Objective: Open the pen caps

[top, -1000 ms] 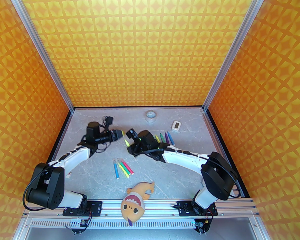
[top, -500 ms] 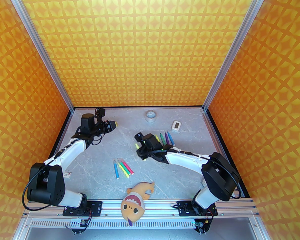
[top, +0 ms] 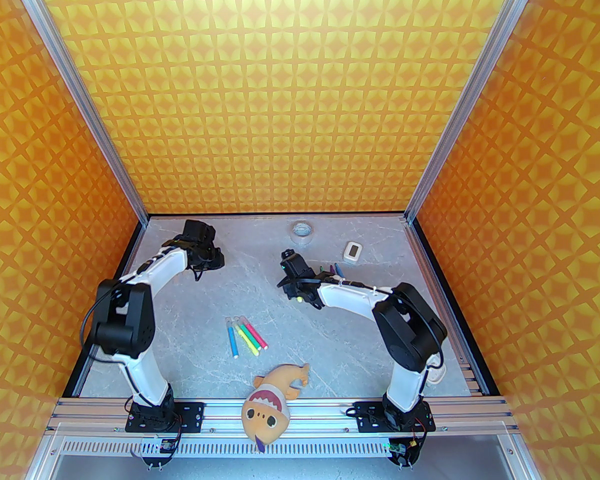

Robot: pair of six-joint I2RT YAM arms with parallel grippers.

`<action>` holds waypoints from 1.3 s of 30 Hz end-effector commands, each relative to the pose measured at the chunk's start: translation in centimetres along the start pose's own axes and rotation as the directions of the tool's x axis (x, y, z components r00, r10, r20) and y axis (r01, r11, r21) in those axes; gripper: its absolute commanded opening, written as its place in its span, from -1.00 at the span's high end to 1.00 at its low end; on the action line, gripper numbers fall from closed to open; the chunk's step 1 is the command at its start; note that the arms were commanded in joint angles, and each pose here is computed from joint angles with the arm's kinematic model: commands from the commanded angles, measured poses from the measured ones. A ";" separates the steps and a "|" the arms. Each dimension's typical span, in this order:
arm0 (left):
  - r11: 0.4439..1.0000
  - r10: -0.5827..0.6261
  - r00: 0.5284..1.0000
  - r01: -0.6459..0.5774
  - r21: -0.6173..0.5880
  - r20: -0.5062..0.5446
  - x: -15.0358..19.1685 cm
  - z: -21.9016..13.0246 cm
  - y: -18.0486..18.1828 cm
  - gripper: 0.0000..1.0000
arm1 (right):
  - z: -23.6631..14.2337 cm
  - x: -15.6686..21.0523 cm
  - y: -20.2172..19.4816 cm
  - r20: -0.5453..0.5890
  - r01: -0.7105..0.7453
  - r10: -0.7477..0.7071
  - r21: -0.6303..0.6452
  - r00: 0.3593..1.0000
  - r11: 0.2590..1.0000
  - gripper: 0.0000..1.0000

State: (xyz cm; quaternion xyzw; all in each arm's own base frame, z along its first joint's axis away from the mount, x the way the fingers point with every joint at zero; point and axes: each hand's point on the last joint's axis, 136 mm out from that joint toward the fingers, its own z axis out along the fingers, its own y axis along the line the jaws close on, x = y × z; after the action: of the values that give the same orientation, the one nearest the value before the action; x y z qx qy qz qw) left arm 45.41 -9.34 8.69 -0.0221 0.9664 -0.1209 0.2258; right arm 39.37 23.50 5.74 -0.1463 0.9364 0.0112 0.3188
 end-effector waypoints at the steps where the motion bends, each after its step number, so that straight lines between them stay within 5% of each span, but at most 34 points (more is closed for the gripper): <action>1: 0.995 0.030 0.998 -0.036 -0.092 -0.063 0.3 0.5 1.7 1.00 | 1.0 -0.1 -1.8 -0.018 -0.058 0.059 0.062 0.998 0.996 1.00; 14: 0.980 0.037 0.990 -0.062 -0.190 -0.133 0.1 3.4 3.7 0.91 | 2.8 0.2 -2.3 -0.057 -0.057 0.062 0.075 0.996 0.996 0.99; 39: 0.977 0.055 0.983 -0.089 -0.192 -0.175 0.6 5.1 4.2 0.41 | 3.5 0.9 -2.0 -0.108 -0.052 0.059 0.066 0.992 0.996 0.60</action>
State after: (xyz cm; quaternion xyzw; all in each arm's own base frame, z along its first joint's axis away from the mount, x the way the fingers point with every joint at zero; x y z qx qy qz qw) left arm 47.01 -6.79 2.85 -0.0051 0.9888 -0.0209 0.1474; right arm 41.04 21.79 2.68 -0.1216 0.9521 -0.0179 0.2801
